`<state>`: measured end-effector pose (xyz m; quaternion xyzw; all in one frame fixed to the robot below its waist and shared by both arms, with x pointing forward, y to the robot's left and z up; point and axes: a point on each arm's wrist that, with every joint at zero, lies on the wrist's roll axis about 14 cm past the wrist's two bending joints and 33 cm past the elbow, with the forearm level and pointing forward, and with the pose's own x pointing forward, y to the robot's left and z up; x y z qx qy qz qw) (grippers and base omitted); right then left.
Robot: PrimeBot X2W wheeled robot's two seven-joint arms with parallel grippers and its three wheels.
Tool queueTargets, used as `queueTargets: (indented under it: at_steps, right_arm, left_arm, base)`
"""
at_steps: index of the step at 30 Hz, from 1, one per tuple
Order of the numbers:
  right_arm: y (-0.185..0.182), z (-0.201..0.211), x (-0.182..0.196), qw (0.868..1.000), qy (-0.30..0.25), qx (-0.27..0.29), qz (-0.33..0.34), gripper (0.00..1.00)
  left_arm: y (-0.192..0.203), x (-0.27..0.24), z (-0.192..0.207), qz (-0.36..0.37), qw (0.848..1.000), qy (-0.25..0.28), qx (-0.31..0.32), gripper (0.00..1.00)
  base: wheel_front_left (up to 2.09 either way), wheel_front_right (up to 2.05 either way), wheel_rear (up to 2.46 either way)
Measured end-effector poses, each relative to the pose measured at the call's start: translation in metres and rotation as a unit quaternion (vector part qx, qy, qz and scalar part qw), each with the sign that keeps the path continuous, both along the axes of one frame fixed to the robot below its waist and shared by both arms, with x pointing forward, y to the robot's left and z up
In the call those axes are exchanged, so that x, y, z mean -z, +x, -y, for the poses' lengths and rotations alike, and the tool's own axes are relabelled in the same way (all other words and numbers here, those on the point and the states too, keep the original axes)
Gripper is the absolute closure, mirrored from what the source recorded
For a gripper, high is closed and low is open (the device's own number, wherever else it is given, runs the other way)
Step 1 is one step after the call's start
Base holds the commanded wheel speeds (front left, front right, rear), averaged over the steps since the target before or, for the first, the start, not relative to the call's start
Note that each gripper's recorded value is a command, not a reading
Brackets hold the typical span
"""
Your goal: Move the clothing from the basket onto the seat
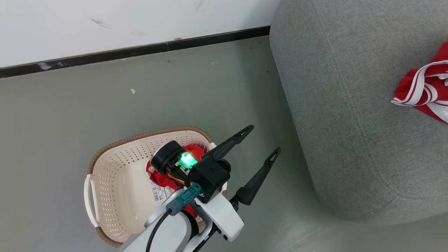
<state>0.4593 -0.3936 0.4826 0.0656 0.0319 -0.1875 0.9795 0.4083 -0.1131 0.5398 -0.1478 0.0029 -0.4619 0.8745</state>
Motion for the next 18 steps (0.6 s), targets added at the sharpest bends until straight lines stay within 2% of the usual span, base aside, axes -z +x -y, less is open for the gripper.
queueTargets:
  at_steps: [2, 6, 18]
  right_arm:
    - [-0.002, -0.002, 0.004, 1.000, 0.001, -0.002, -0.004, 0.50]
    - [-0.003, -0.007, 0.006, 1.000, 0.000, -0.006, -0.006, 0.00]
    - [-0.017, 0.006, 0.009, 1.000, 0.005, 0.017, -0.009, 0.00]
  left_arm:
    - [0.000, 0.000, 0.000, 0.000, 1.000, 0.000, -0.001, 0.00]
    - [0.001, 0.000, 0.000, 0.000, 1.000, 0.000, -0.002, 0.00]
    - [0.001, 0.002, 0.002, 0.001, 1.000, 0.002, 0.001, 0.00]
  base:
    - [0.00, 0.00, 0.00]
    - [0.00, 0.00, 0.00]
    - [0.00, 0.00, 0.00]
